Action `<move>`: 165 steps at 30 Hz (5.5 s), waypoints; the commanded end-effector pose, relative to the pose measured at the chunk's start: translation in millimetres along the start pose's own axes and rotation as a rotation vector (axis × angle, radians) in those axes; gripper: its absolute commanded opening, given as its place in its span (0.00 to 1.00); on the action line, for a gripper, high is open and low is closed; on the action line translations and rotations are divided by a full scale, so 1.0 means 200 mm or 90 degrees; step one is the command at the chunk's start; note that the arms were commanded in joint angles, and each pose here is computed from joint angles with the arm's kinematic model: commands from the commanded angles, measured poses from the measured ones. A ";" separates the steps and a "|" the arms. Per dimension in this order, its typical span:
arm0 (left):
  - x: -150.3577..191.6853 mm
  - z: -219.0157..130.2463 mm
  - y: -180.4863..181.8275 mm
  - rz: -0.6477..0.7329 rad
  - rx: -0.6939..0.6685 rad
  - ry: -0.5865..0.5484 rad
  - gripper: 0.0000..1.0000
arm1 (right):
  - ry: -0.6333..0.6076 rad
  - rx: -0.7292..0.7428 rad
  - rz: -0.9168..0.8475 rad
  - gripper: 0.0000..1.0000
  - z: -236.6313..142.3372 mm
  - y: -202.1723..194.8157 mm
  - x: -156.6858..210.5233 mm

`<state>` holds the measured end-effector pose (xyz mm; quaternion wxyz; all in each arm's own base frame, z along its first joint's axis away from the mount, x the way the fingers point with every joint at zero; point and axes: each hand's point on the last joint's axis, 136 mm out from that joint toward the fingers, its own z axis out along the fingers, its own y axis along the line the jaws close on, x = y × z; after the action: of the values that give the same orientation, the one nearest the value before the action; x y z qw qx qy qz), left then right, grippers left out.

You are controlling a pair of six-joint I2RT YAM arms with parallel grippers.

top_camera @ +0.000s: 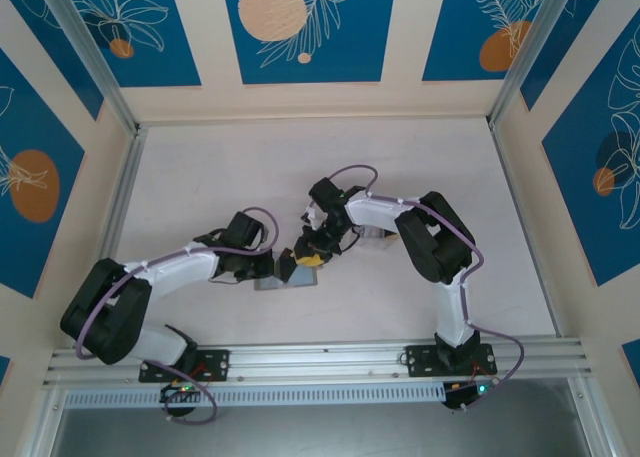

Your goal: Put the credit cards into the card holder

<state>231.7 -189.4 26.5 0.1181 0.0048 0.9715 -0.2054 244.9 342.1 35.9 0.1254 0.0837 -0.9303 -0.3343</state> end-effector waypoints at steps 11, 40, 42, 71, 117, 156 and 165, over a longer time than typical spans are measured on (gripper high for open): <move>0.14 0.05 0.23 -0.002 -0.134 0.059 0.06 | 0.006 0.045 0.026 0.34 0.04 -0.05 0.02; 0.23 0.08 0.28 -0.008 -0.141 0.085 0.06 | -0.081 0.193 0.005 0.32 0.07 0.03 0.02; 0.23 0.08 0.27 -0.008 -0.139 0.083 0.06 | -0.080 0.191 -0.004 0.33 0.08 0.06 0.02; 0.14 -0.02 0.10 -0.006 -0.049 0.048 0.09 | -0.069 -0.028 -0.027 0.00 0.07 0.24 0.03; 0.20 0.04 0.33 -0.117 -0.103 0.087 0.05 | 0.128 -0.098 -0.010 0.00 0.24 -0.01 0.15; 0.17 0.03 0.29 -0.107 -0.079 0.077 0.06 | 0.039 -0.011 -0.064 0.33 0.13 0.08 0.11; 0.19 0.04 0.30 -0.105 -0.084 0.081 0.06 | 0.001 0.081 -0.067 0.20 0.06 0.04 0.09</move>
<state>216.8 -157.3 16.2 0.0673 -0.0639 0.9758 -0.1980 222.7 359.9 27.9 0.1166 0.1384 -0.9323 -0.3133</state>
